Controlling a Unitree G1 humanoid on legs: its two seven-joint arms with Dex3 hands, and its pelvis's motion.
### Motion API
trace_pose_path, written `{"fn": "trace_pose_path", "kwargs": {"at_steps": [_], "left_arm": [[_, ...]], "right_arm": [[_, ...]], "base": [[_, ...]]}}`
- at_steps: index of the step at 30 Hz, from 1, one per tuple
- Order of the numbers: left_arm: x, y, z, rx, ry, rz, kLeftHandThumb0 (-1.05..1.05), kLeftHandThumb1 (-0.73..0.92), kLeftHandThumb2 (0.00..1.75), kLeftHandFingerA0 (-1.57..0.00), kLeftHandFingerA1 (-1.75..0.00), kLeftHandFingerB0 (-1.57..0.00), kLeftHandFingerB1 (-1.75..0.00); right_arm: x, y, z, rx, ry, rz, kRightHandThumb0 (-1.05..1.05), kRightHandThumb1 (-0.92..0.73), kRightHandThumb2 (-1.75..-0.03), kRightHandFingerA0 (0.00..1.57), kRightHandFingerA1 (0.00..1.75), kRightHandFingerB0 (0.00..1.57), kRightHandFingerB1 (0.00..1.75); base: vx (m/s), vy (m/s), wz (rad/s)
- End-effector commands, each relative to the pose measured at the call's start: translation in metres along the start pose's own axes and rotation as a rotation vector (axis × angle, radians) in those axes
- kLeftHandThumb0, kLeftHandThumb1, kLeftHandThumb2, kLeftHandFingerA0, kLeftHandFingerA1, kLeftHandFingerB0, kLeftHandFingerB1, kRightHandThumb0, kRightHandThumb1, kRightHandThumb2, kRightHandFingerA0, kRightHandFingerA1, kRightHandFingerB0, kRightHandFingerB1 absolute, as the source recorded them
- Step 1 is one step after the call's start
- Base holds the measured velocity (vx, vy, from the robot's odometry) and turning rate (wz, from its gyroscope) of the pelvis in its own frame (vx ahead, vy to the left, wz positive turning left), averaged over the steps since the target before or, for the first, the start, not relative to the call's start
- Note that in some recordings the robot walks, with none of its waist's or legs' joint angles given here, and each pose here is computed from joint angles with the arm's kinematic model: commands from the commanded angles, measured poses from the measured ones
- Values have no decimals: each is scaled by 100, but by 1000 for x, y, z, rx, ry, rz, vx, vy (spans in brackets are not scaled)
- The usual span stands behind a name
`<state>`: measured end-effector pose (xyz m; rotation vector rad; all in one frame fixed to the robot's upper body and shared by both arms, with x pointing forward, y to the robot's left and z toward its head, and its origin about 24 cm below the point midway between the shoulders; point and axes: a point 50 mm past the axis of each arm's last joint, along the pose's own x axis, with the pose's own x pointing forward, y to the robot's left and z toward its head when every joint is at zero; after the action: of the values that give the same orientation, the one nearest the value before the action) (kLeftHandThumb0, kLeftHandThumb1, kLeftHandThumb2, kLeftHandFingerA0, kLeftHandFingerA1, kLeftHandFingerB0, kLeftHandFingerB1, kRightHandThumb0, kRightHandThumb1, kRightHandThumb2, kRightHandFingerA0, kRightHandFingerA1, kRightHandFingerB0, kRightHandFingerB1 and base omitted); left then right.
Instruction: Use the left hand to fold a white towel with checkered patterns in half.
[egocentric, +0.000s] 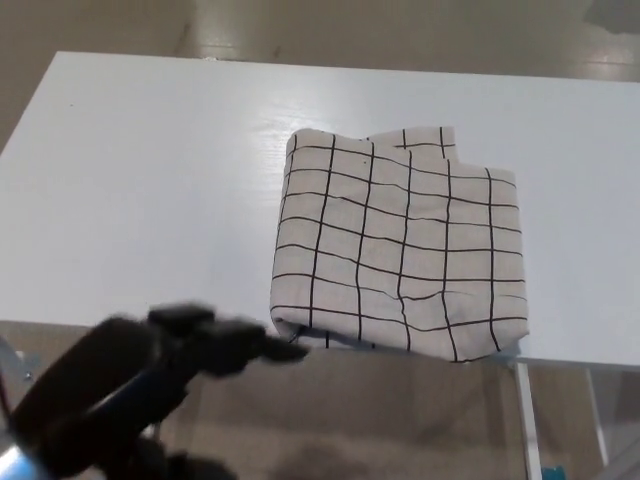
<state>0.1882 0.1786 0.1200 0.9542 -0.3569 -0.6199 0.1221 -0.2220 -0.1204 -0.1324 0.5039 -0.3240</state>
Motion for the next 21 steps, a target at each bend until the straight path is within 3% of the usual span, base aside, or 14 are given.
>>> {"fn": "trace_pose_path", "kwargs": {"at_steps": [1, 9, 11, 13, 21], "left_arm": [[-107, -57, -34, -787, 221, -287, -53, 38, 54, -51, -39, -51, -36], [-110, -100, -96, -814, 535, -146, -51, 39, 53, -45, -37, -47, -35], [-112, -112, -121, -791, 678, -36, -56, 41, 54, -37, -35, -37, -32], [-114, -122, -136, -769, 785, 31, -58, 42, 54, -36, -35, -36, -32], [-120, -146, -161, -819, 1032, 166, -61, 43, 54, -36, -36, -36, -32]], "right_arm": [[-13, -9, -20, -86, 88, -19, -54, -80, -63, 22, 32, 30, 31], [-5, -7, -8, -65, 38, -22, -54, -80, -63, 22, 33, 30, 32], [1, -5, -2, -55, 21, -15, -54, -80, -63, 22, 33, 30, 31], [6, -3, 3, -48, 7, -10, -54, -80, -63, 22, 33, 30, 31], [12, 1, 9, -48, -18, 4, -55, -79, -63, 23, 33, 31, 32]], "base": [[0, 0, 0], [0, 0, 0], [0, 0, 0], [0, 0, 0], [0, 0, 0]]}}
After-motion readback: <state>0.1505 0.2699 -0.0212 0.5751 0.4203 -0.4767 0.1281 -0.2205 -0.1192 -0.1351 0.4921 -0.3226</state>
